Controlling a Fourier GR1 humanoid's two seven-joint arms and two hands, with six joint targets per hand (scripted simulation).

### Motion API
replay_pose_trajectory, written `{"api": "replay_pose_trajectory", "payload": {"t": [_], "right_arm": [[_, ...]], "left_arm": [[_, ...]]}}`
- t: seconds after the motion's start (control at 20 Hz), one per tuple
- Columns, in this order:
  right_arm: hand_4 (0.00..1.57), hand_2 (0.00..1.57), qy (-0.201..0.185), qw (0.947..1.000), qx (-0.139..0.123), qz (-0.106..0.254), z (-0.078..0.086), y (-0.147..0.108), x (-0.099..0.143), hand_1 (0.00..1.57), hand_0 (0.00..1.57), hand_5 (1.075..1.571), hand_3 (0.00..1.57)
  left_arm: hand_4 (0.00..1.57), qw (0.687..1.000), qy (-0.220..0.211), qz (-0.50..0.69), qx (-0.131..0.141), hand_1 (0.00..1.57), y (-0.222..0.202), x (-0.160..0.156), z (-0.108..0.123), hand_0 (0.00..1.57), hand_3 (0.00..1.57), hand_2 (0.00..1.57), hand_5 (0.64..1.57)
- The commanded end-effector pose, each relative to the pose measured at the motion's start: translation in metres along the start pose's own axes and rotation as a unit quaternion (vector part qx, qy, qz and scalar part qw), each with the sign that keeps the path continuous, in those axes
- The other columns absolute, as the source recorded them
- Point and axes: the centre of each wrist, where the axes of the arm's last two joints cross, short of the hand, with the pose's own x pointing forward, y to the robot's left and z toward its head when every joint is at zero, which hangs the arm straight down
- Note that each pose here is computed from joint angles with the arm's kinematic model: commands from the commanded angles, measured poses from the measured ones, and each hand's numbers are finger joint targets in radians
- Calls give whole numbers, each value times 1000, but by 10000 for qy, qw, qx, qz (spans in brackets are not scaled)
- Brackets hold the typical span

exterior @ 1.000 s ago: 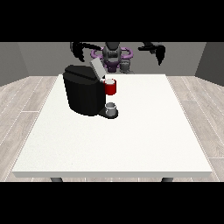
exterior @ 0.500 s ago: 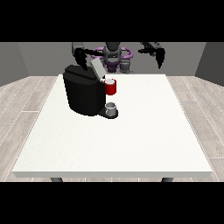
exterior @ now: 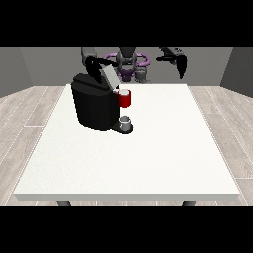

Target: Insert the coffee pod into the coffee machine and close the lid

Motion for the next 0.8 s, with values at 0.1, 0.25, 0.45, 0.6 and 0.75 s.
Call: {"api": "replay_pose_trajectory", "payload": {"t": [0.1, 0.25, 0.45, 0.6, 0.75], "right_arm": [[0, 0, -86, 10000, 2, 50, -10, -4, -1, 0, 0, 1571, 0], [0, 0, -34, 9992, 386, -25, -4, 26, -9, 0, 0, 1571, 0], [0, 0, -74, 9996, 264, 95, -17, 22, 4, 0, 0, 1571, 0], [0, 0, -423, 9984, 321, 191, -23, 13, 12, 0, 0, 1571, 0], [114, 0, -204, 9979, 559, 258, -23, 37, 15, 0, 0, 1571, 0]], "left_arm": [[0, 9999, -149, -26, 84, 0, 10, 7, 8, 0, 0, 0, 1571], [0, 9998, 106, -53, 173, 0, 8, 7, 4, 0, 0, 0, 1571], [0, 9997, 54, -175, 182, 0, 3, 11, 0, 0, 0, 0, 1571], [0, 9997, -133, -130, 164, 0, 15, 20, -9, 0, 0, 0, 1571], [0, 9995, -4, -179, 273, 0, 14, 7, -3, 0, 0, 0, 1571]]}}
